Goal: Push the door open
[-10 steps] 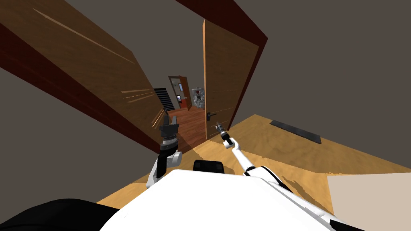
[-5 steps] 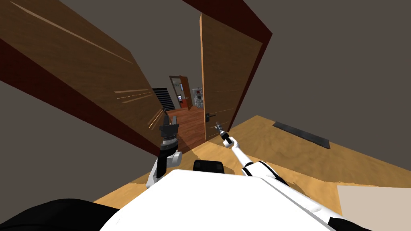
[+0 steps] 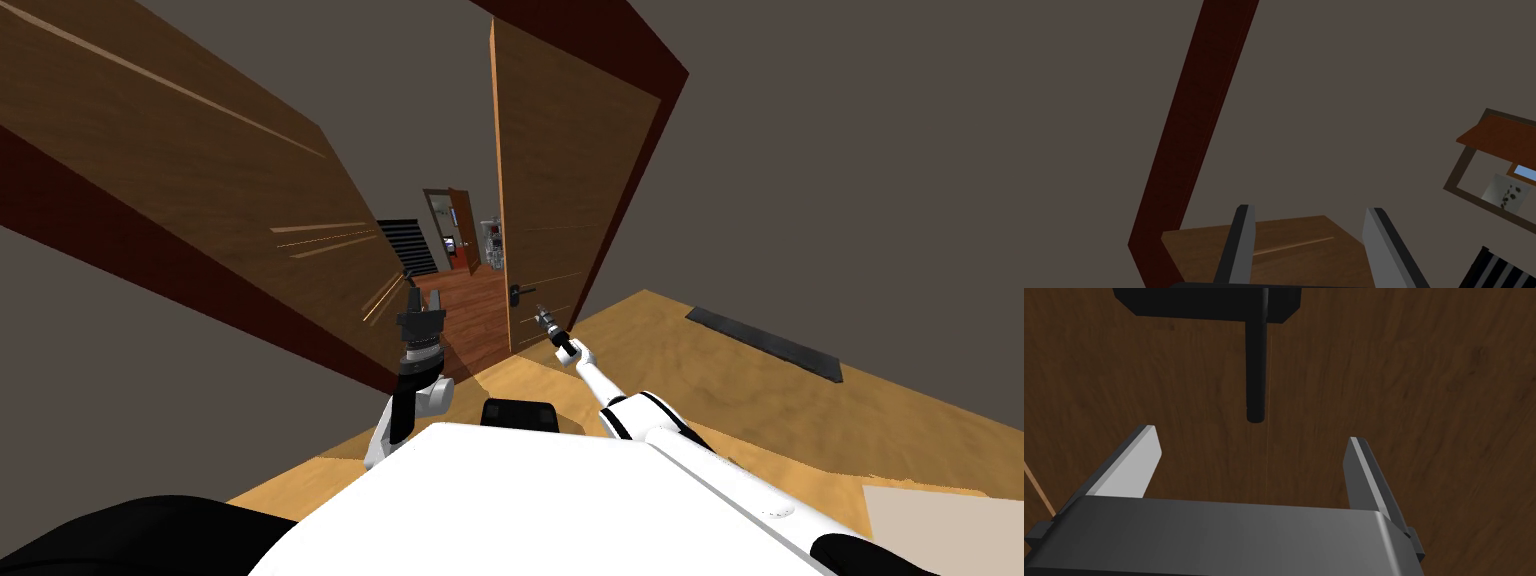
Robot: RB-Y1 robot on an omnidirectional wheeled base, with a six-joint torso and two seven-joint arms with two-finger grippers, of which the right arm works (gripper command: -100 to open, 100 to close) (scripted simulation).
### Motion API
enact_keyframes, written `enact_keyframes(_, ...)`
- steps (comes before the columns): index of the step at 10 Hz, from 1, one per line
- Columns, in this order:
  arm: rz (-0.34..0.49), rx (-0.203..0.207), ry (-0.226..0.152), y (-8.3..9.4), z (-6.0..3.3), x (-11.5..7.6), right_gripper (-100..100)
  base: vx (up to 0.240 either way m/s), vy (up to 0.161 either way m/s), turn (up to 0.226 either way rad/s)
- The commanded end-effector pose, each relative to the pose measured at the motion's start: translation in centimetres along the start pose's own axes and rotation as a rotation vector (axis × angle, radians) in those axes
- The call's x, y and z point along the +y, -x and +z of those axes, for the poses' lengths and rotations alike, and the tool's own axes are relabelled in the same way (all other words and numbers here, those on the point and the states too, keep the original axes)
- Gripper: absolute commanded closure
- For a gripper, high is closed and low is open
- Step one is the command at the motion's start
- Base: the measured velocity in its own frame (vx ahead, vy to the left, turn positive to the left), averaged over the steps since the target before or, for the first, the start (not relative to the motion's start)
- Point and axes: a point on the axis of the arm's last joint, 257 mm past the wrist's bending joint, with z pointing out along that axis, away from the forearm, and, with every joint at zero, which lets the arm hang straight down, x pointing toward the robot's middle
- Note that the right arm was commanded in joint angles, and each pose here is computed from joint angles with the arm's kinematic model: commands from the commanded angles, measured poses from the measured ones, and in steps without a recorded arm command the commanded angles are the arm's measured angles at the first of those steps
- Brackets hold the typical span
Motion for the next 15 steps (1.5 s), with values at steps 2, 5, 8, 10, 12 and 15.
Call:
enact_keyframes(2,-0.001,0.011,-0.025,0.05,0.36,-0.61,-100,0.088,-0.09,0.054)
enact_keyframes(5,-0.001,0.005,-0.02,0.09,0.3,-0.52,-100,0.095,0.012,0.018)
enact_keyframes(8,0.0,-0.005,-0.02,0.27,0.29,-0.59,-100,0.196,0.09,0.034)
enact_keyframes(10,0.001,-0.012,-0.02,0.4,0.28,-0.65,-100,0.199,0.073,0.035)
enact_keyframes(12,0.002,-0.018,-0.02,0.51,0.27,-0.7,-100,0.192,0.105,0.03)
enact_keyframes(15,0.002,-0.021,-0.02,0.55,0.26,-0.73,-100,0.151,0.056,0.018)
